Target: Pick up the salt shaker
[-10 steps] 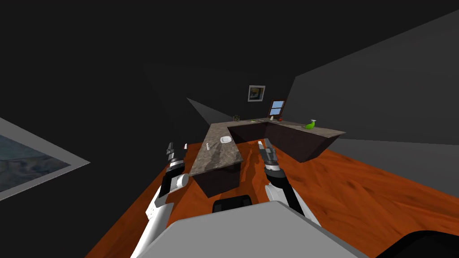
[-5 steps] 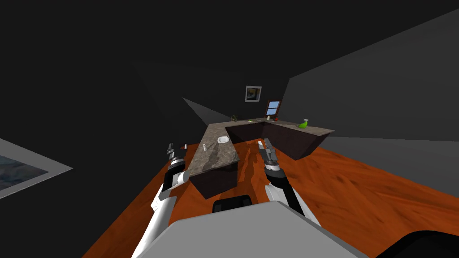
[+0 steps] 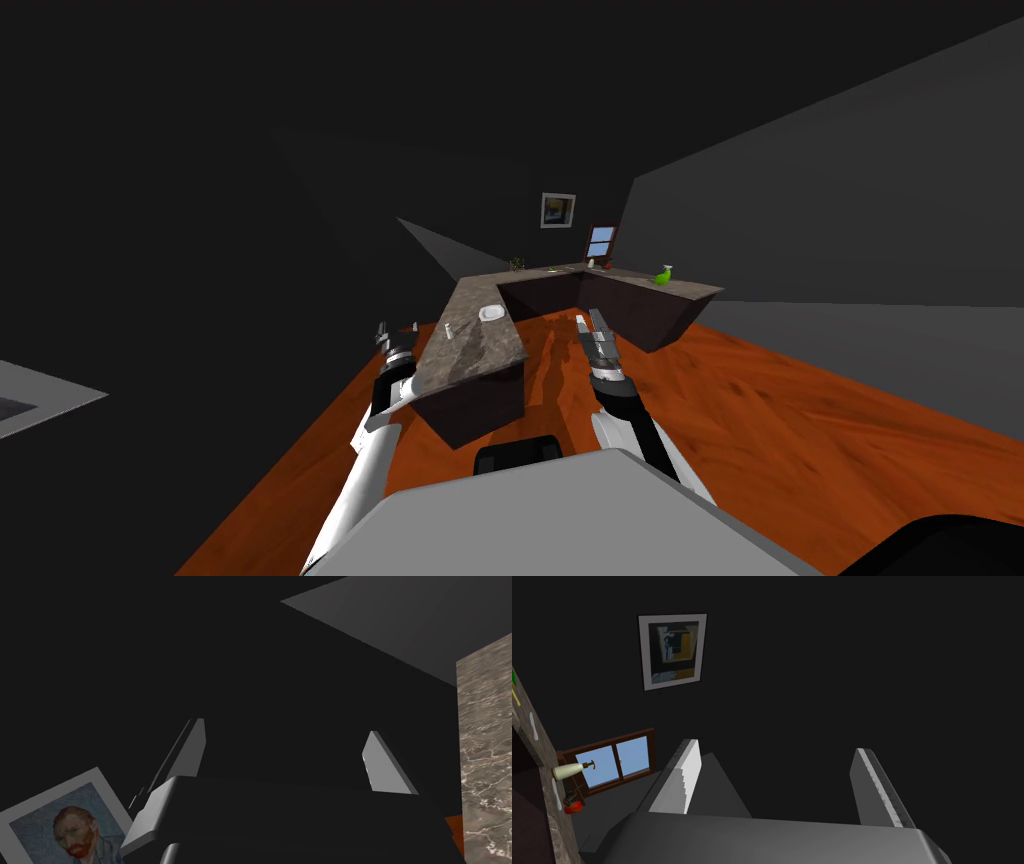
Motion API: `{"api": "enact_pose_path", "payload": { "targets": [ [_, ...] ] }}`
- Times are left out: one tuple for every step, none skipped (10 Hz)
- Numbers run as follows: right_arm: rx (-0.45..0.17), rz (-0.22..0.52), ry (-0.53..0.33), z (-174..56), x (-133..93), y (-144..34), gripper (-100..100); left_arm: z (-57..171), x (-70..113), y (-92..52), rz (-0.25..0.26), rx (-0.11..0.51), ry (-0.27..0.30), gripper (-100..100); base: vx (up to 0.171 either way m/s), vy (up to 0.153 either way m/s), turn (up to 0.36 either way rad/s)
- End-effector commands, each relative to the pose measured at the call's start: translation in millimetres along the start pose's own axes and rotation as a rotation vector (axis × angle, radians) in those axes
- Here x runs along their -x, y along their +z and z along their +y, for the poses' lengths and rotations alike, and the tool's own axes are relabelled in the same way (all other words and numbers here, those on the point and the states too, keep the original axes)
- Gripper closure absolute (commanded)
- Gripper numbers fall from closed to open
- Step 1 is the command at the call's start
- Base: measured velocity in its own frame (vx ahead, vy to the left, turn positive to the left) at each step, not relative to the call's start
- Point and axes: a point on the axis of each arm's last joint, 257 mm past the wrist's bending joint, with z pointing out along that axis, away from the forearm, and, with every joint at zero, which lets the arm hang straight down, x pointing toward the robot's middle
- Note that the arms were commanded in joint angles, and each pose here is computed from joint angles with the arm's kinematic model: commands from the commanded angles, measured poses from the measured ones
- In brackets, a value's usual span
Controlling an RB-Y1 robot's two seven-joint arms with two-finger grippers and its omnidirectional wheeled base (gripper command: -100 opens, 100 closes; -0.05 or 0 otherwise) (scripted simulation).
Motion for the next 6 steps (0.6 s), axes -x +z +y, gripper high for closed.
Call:
{"api": "enact_pose_path", "payload": {
  "targets": [
    [0.000, 0.000, 0.000, 0.0, 0.0, 0.0, 0, 5.5, 8.5, 0.8, -0.025, 0.006, -0.021, -100, 0.001, -0.040, -0.048],
    [0.000, 0.000, 0.000, 0.0, 0.0, 0.0, 0, 9.2, 16.9, 6.7, -0.056, -0.001, -0.066, -100, 0.000, -0.047, -0.091],
    [0.000, 0.000, 0.000, 0.0, 0.0, 0.0, 0, 13.0, 24.4, 12.2, -0.085, -0.010, -0.112, -100, 0.007, -0.061, -0.125],
    [0.000, 0.000, 0.000, 0.0, 0.0, 0.0, 0, 20.3, 32.8, 8.2, -0.103, 0.006, -0.108, -100, 0.004, -0.046, -0.042],
    [0.000, 0.000, 0.000, 0.0, 0.0, 0.0, 0, 22.5, 37.5, 14.2, -0.128, -0.007, -0.154, -100, 0.000, -0.048, -0.090],
    [0.000, 0.000, 0.000, 0.0, 0.0, 0.0, 0, 28.6, 44.2, 10.6, -0.143, 0.006, -0.151, -100, 0.003, -0.033, -0.043]
  ]
}}
